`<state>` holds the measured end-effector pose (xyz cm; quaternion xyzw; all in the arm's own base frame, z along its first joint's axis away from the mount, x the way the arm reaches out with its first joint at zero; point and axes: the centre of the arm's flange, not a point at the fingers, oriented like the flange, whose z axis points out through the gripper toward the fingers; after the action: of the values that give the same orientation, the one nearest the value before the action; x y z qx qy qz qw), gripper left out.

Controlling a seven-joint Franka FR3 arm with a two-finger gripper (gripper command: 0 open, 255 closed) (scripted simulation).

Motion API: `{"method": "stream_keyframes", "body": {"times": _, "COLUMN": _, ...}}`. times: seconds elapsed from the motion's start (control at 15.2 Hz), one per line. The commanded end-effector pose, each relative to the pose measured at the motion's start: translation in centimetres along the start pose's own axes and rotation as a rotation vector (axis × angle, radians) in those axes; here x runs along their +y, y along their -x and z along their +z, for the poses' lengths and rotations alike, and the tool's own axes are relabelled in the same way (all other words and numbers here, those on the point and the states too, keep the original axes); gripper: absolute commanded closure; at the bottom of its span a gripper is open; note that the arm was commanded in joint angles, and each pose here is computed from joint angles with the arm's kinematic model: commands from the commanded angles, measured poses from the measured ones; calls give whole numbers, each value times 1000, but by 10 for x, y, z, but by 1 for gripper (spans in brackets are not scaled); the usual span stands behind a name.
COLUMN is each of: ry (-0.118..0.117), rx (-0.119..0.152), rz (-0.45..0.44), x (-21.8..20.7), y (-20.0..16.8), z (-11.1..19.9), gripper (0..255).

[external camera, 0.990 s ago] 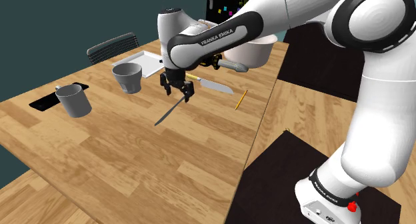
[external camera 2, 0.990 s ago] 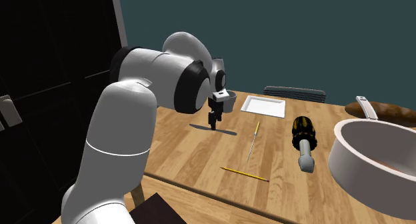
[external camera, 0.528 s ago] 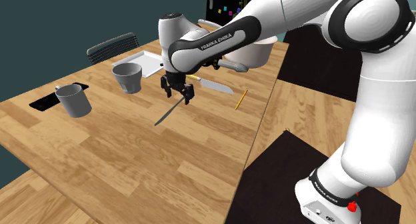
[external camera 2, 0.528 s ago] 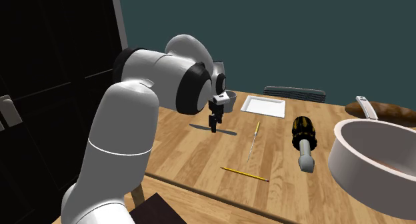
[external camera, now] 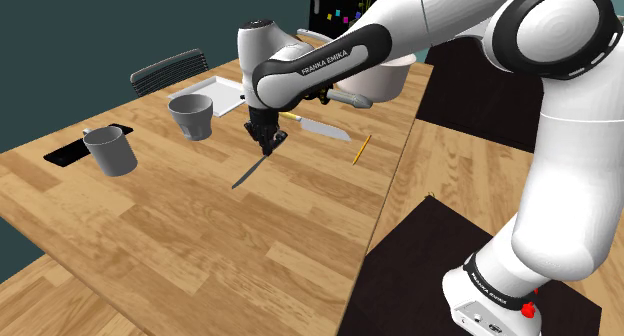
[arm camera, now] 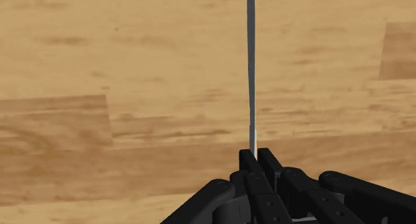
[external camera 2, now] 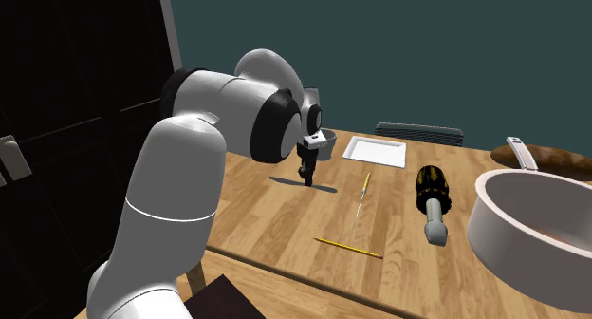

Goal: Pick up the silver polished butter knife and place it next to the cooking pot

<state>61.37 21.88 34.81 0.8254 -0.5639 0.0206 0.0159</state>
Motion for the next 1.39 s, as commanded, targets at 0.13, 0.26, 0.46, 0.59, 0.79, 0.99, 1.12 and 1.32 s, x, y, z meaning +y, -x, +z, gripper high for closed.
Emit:
{"method": "stream_keyframes", "body": {"times": 0.13, "ry": 0, "rx": 0, "rz": 0, "x": 0, "y": 0, "z": 0, "gripper": 255}}
{"method": "stream_keyframes", "body": {"times": 0.26, "ry": 0, "rx": 0, "rz": 0, "x": 0, "y": 0, "z": -5, "gripper": 255}}
{"method": "stream_keyframes", "body": {"times": 0.46, "ry": 0, "rx": 0, "rz": 0, "x": 0, "y": -1, "z": -21, "gripper": 255}}
{"method": "stream_keyframes", "body": {"times": 0.59, "ry": 0, "rx": 0, "rz": 0, "x": 0, "y": -2, "z": -32, "gripper": 255}}
{"method": "stream_keyframes", "body": {"times": 0.79, "ry": 0, "rx": 0, "rz": 0, "x": 0, "y": -2, "z": -47, "gripper": 255}}
{"method": "stream_keyframes", "body": {"times": 0.99, "ry": 0, "rx": 0, "rz": 0, "x": 0, "y": -3, "z": -63, "gripper": 255}}
{"method": "stream_keyframes", "body": {"times": 1.12, "ry": 0, "rx": 0, "rz": 0, "x": 0, "y": -4, "z": -74, "gripper": 255}}
{"method": "stream_keyframes", "body": {"times": 1.32, "ry": 0, "rx": 0, "rz": 0, "x": 0, "y": -5, "z": -90, "gripper": 255}}
